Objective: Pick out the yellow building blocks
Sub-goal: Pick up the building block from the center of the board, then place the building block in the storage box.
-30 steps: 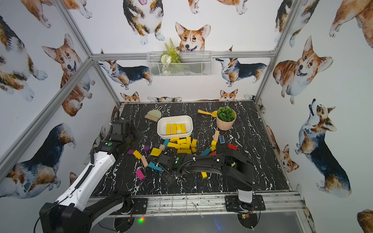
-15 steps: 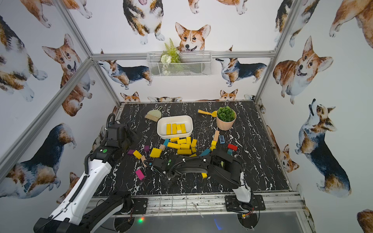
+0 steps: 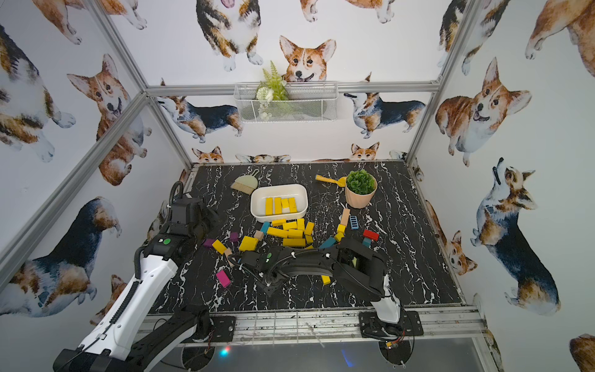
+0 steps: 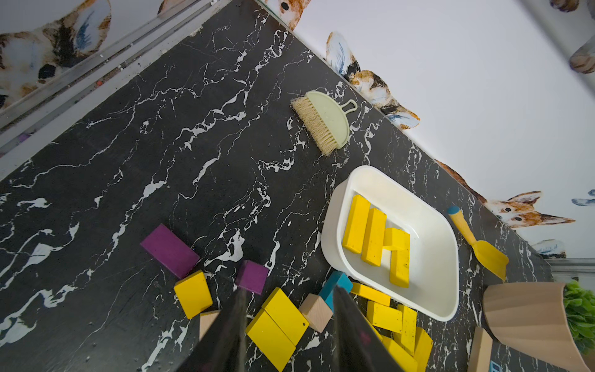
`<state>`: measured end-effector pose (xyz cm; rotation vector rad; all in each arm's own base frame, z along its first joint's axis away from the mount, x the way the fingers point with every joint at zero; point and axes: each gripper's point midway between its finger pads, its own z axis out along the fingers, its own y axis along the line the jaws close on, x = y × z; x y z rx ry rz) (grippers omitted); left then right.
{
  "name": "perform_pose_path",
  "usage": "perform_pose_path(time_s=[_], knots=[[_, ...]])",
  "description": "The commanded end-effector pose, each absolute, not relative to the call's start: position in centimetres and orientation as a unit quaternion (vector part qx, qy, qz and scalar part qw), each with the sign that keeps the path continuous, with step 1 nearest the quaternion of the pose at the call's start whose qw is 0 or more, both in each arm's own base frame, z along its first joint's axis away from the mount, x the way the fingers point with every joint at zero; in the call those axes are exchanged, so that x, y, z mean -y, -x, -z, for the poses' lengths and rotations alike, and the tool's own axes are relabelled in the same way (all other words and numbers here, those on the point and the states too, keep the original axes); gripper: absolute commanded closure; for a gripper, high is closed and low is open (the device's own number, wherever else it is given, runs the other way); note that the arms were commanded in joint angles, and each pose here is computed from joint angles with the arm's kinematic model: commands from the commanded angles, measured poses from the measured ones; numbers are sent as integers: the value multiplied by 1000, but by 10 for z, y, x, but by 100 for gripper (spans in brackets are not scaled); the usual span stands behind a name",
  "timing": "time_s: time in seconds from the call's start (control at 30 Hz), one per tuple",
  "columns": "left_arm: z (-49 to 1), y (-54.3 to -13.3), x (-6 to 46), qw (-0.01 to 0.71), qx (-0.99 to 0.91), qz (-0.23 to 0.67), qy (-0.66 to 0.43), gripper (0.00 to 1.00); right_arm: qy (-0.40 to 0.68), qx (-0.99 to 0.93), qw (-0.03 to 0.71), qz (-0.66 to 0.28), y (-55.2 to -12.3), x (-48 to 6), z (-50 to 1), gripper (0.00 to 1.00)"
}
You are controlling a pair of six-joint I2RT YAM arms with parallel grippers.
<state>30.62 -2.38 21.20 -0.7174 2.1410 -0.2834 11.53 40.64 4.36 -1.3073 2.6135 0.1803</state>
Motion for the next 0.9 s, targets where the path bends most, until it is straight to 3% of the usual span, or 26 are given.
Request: perform_pose_path(time_s=[0.0,0.1,0.2,0.47,0.87], knots=[[-194,-300,21,403,-862,102,290,53,449,-877,155,-64,-128,-410,-81,87],[-191,-298,21,400,-863,99,291,53,449,-870,197,-54,-142,-410,-103,91],[-189,-297,20,400,-864,98,292,53,419,-875,240,-46,-175,-404,-124,95],[-188,-297,19,399,-869,88,280,53,321,-897,304,-9,-279,-376,-158,96],[-175,-291,21,384,-876,89,277,53,195,-932,304,36,-424,-338,-127,96]])
